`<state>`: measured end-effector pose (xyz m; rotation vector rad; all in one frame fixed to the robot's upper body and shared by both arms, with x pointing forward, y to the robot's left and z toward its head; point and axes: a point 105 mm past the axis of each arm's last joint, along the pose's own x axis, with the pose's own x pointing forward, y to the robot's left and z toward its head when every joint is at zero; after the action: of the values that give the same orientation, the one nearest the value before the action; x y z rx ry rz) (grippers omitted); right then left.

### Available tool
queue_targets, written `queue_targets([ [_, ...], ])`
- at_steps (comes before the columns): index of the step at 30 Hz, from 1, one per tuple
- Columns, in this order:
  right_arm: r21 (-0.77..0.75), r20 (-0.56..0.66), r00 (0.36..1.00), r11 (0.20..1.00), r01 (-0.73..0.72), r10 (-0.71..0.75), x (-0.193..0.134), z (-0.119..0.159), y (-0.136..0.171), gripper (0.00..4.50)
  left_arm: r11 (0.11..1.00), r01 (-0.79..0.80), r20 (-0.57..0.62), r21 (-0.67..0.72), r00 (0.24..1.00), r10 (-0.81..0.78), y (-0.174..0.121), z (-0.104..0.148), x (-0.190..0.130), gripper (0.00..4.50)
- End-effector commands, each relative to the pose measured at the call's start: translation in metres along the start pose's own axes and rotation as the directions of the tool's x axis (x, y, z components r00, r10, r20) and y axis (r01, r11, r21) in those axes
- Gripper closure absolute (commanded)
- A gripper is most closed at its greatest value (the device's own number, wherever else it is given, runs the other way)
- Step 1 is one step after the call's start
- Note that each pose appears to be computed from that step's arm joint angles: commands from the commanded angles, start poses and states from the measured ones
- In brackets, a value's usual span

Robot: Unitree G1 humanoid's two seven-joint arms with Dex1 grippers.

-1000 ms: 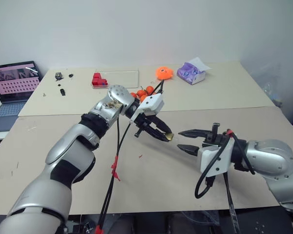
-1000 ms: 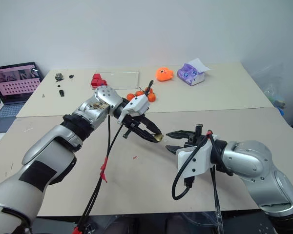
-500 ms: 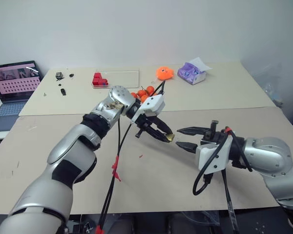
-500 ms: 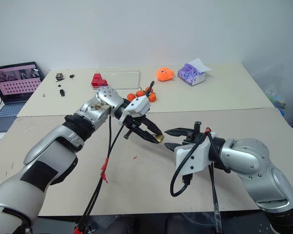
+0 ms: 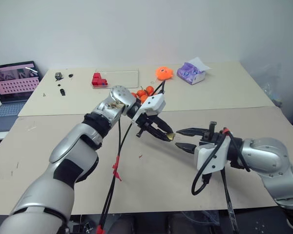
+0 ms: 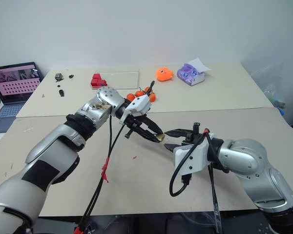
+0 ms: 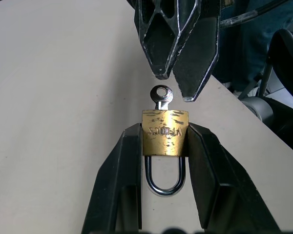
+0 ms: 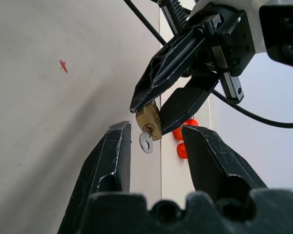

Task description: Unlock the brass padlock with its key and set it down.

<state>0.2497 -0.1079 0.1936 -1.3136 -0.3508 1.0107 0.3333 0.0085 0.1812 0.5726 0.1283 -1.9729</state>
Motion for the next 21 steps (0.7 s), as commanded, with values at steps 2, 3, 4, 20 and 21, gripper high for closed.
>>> queue_targets([
  [2, -0.041, 0.026, 0.999, 0.999, 0.033, -0.031, -0.0001, 0.006, -0.0076, 2.4, 0.999, -0.015, -0.007, 0.05, 1.0, 0.015, 0.0037, 0.0124, -0.0076, 3.68],
  [3, -0.043, 0.028, 0.999, 0.999, 0.033, -0.032, 0.0, 0.006, -0.0081, 2.4, 0.999, -0.015, -0.008, 0.048, 1.0, 0.015, 0.0035, 0.0121, -0.0079, 3.68],
  [4, -0.044, 0.029, 0.999, 0.998, 0.034, -0.032, 0.0001, 0.0061, -0.0086, 2.4, 0.999, -0.015, -0.008, 0.047, 1.0, 0.015, 0.0033, 0.0119, -0.0081, 3.68],
  [20, -0.057, 0.033, 0.999, 0.998, 0.033, -0.031, 0.0045, -0.0001, -0.0067, 2.4, 0.999, -0.014, -0.012, 0.04, 1.0, 0.015, 0.0024, 0.0124, -0.0103, 3.68],
  [21, -0.057, 0.033, 0.999, 0.998, 0.035, -0.033, 0.0049, -0.0006, -0.0068, 2.4, 0.999, -0.013, -0.012, 0.04, 1.0, 0.014, 0.0025, 0.0128, -0.0102, 3.68],
])
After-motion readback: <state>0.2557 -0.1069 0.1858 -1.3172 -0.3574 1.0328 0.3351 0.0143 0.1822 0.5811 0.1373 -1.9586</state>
